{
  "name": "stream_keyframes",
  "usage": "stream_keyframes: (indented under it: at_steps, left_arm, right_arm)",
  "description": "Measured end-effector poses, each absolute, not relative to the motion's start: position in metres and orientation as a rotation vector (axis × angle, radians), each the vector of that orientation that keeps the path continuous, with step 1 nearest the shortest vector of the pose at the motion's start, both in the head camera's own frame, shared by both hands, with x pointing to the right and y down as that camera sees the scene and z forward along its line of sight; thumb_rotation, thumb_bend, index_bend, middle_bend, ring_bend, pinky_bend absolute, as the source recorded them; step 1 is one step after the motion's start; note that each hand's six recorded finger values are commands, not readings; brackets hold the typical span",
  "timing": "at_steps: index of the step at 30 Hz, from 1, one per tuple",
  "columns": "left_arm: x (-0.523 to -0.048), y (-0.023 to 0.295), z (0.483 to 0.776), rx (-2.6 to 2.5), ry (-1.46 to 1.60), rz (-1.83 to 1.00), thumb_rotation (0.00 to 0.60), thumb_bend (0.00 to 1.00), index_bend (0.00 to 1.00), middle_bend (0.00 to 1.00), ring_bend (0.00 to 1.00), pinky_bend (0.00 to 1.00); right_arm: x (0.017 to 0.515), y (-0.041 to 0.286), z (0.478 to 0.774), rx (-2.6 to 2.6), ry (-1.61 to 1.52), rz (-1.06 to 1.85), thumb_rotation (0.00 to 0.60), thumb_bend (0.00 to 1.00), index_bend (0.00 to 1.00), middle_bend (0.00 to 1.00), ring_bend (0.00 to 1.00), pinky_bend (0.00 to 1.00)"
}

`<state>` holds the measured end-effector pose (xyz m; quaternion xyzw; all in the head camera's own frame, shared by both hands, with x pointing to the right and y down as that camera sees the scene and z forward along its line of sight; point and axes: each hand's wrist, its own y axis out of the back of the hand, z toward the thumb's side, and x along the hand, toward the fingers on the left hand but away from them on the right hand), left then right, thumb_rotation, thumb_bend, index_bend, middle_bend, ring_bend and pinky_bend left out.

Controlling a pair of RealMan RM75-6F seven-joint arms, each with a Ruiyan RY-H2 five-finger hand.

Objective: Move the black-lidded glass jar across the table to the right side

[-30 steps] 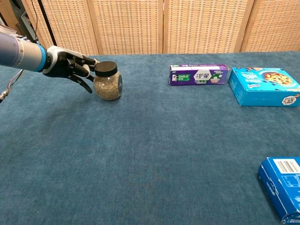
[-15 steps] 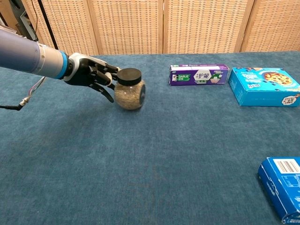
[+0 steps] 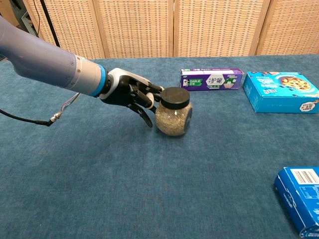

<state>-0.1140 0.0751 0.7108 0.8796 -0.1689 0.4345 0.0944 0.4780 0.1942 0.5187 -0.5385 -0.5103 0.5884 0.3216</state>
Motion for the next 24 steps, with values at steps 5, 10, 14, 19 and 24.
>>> stream_keyframes:
  at_steps: [5,10,14,19,24]
  left_arm:
    - [-0.101,0.086,0.708,2.595,-0.459,1.265,0.6,1.0,0.01,0.09,0.16,0.3]
    - [-0.093,0.088,0.702,2.582,-0.481,1.219,0.6,1.0,0.01,0.04,0.05,0.26]
    - [-0.101,0.08,0.695,2.59,-0.561,1.189,0.6,1.0,0.0,0.0,0.0,0.01]
    - [-0.121,0.066,0.684,2.605,-0.7,1.143,0.6,0.99,0.0,0.0,0.0,0.0]
    - [-0.147,0.05,0.668,2.656,-0.854,1.112,0.6,0.11,0.0,0.0,0.0,0.0]
  right_arm:
    - [0.478,0.194,0.519,-1.415,-1.339,1.545,0.6,0.0,0.0,0.0,0.0,0.0]
    - [0.478,0.194,0.519,-1.412,-1.337,1.548,0.6,0.0,0.0,0.0,0.0,0.0]
    - [0.478,0.194,0.52,-1.413,-1.334,1.549,0.6,0.0,0.0,0.0,0.0,0.0]
    - [0.476,0.194,0.52,-1.414,-1.328,1.547,0.6,0.0,0.0,0.0,0.0,0.0]
    - [0.474,0.194,0.52,-1.417,-1.323,1.535,0.6,0.0,0.0,0.0,0.0,0.0]
